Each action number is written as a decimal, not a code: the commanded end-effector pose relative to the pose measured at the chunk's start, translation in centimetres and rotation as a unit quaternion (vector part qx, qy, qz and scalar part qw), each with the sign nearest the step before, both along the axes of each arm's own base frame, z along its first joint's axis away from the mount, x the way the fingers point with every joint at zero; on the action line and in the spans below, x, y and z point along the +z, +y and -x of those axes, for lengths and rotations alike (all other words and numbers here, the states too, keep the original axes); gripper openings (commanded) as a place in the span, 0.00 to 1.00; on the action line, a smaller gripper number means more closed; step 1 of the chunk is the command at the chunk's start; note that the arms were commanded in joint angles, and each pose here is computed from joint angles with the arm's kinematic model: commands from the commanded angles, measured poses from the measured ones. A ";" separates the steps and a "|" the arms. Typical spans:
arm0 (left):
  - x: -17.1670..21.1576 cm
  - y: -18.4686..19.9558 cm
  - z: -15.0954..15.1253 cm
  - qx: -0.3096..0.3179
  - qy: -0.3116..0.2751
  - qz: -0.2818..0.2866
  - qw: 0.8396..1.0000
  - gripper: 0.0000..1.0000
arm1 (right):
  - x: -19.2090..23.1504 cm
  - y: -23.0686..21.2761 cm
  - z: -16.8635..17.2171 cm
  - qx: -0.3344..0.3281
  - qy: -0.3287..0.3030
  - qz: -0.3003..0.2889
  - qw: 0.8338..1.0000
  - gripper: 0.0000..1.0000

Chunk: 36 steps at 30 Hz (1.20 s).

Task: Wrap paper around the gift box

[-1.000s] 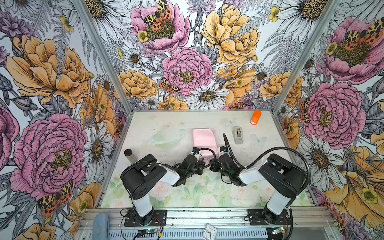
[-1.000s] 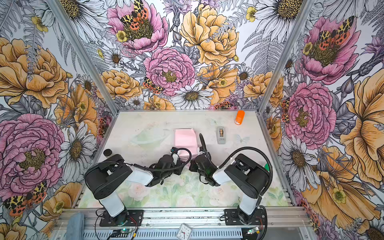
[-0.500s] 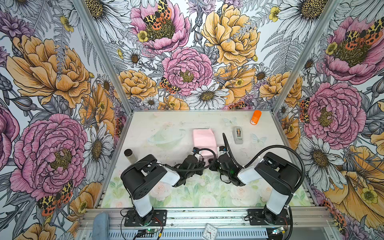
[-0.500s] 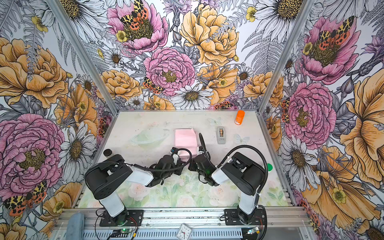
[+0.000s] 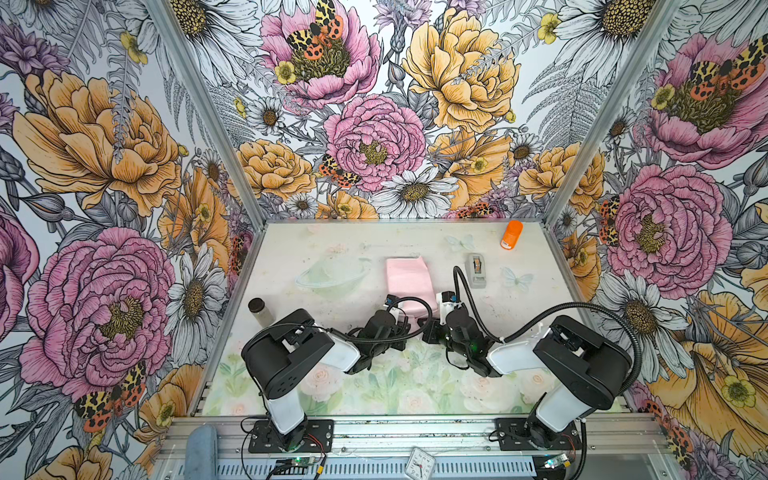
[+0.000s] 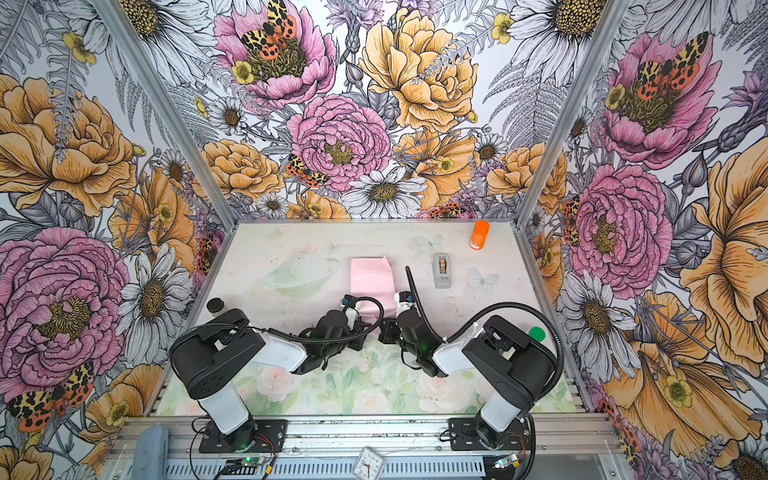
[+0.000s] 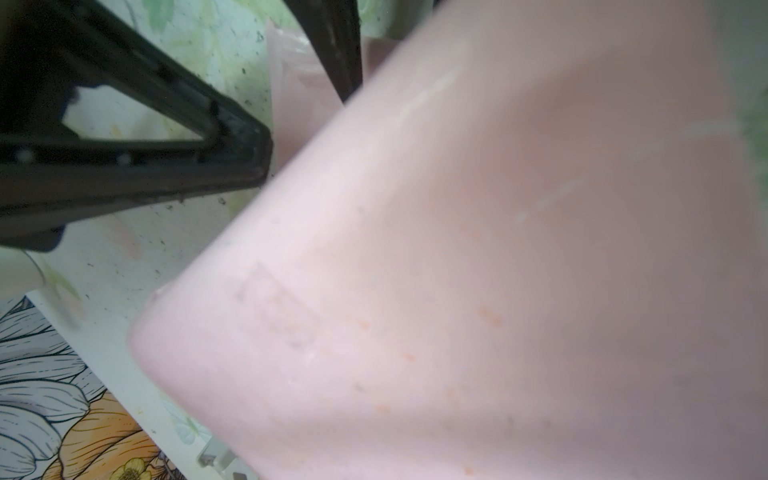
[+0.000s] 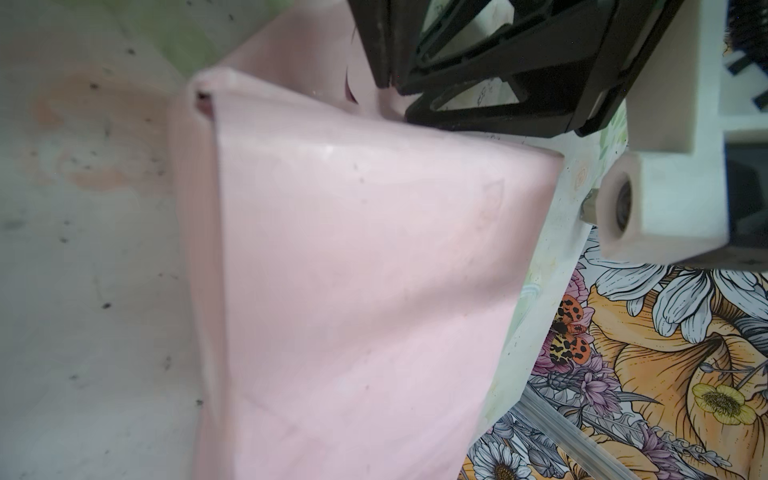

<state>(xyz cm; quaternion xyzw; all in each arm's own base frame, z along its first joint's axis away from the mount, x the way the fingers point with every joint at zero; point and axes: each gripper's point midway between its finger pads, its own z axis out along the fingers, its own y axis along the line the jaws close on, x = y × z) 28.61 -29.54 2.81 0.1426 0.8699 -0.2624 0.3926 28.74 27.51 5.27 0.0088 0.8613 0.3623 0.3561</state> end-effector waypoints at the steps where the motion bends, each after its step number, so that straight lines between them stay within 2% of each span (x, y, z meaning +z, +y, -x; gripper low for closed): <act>1: -0.5 -0.2 0.1 -0.006 -0.002 -0.020 1.000 0.29 | -0.2 0.8 0.2 0.024 -0.001 -0.001 1.000 0.00; 6: -0.5 -0.3 0.1 -0.005 -0.002 -0.021 1.000 0.30 | -1.8 1.6 0.6 0.036 0.023 -0.003 0.999 0.00; 12: -0.4 -0.3 0.0 -0.006 -0.003 -0.024 1.000 0.30 | -4.7 0.7 1.9 0.036 0.067 0.019 0.997 0.00; 19: -0.1 -0.5 -0.2 -0.005 -0.006 -0.021 1.000 0.29 | -6.0 -0.2 2.9 0.034 0.089 0.037 0.995 0.00; 29: -0.1 -0.4 -0.2 -0.004 -0.006 -0.024 1.000 0.30 | -5.7 -0.5 4.9 0.053 0.100 0.038 0.993 0.00; 36: 1.9 -0.8 0.1 -0.011 -0.023 -0.012 1.000 0.34 | -2.0 -0.6 5.1 0.062 0.066 0.024 0.996 0.00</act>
